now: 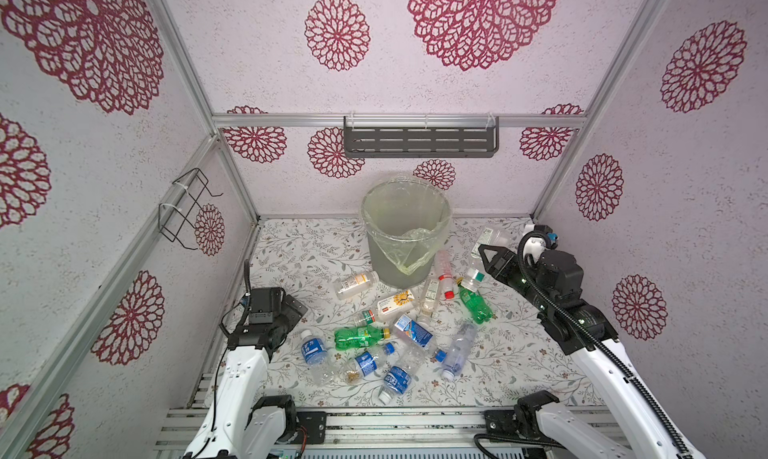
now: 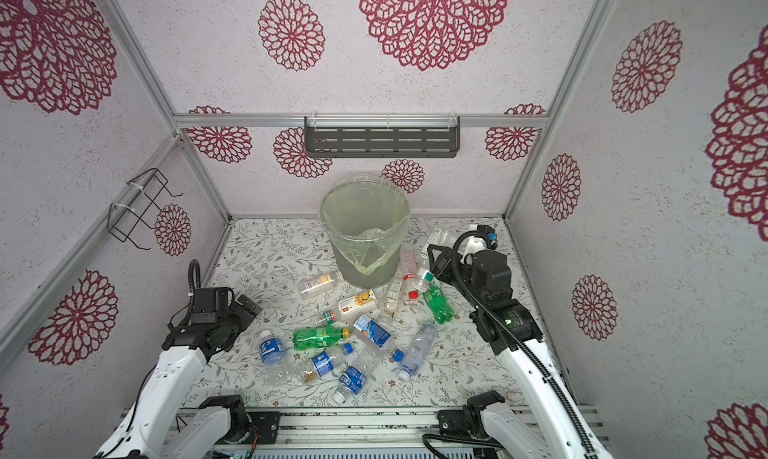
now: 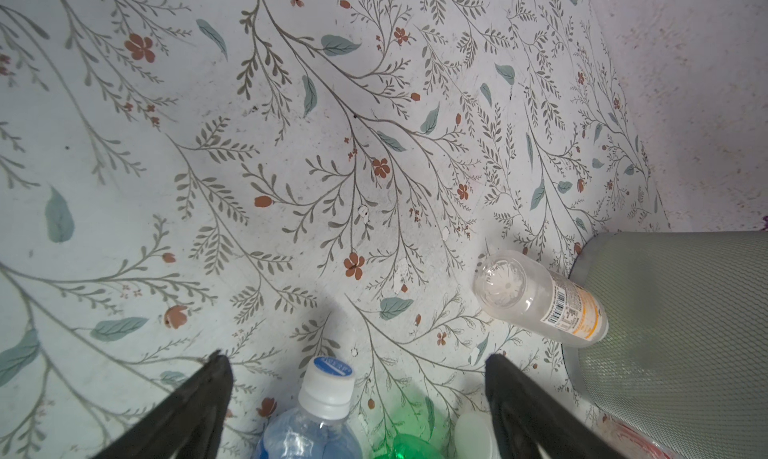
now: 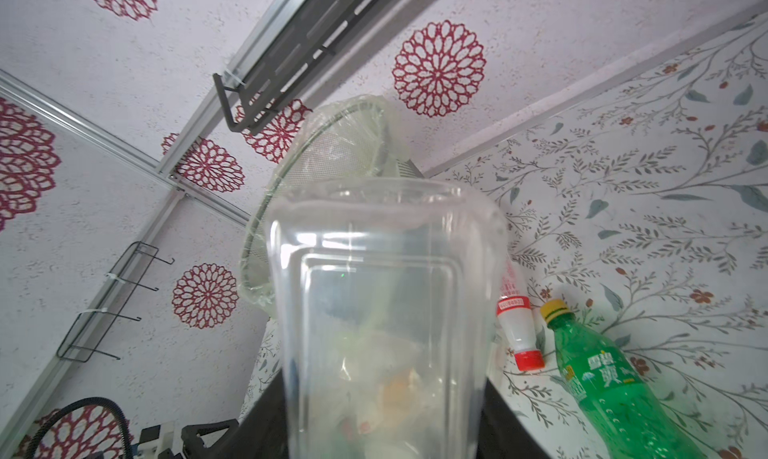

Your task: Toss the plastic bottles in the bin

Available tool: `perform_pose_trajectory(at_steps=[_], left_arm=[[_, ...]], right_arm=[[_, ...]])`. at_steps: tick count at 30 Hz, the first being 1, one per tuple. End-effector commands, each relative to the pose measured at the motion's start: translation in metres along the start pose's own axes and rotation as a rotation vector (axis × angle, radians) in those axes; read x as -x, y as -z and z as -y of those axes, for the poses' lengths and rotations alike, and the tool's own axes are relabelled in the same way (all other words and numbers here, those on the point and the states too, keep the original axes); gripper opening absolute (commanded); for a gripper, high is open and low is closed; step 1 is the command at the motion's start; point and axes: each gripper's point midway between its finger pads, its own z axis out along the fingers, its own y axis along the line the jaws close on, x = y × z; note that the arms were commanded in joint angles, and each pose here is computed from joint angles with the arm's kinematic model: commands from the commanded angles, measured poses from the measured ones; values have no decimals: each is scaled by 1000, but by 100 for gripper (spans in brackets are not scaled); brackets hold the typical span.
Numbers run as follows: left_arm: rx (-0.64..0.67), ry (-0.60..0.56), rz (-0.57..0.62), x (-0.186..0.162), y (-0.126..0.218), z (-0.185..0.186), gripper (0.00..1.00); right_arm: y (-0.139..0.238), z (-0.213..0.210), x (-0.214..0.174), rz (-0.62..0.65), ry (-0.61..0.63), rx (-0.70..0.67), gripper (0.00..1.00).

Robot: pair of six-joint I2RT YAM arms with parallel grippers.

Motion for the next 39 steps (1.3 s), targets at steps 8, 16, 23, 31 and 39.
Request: perform_pose_trajectory(at_steps=[8, 16, 23, 31, 39], left_arm=[[-9, 3, 19, 5, 3, 4, 97], [-3, -6, 13, 2, 3, 1, 97], [-16, -1, 23, 3, 4, 2, 97], [-2, -13, 25, 4, 1, 1, 97], [-8, -13, 34, 6, 3, 2, 97]], right_arm=[[33, -25, 3, 116, 71, 195, 54], [38, -22, -10, 129, 80, 253, 55], [36, -24, -14, 128, 125, 278, 55], [28, -52, 20, 188, 182, 308, 56], [-51, -123, 79, 173, 181, 472, 56]])
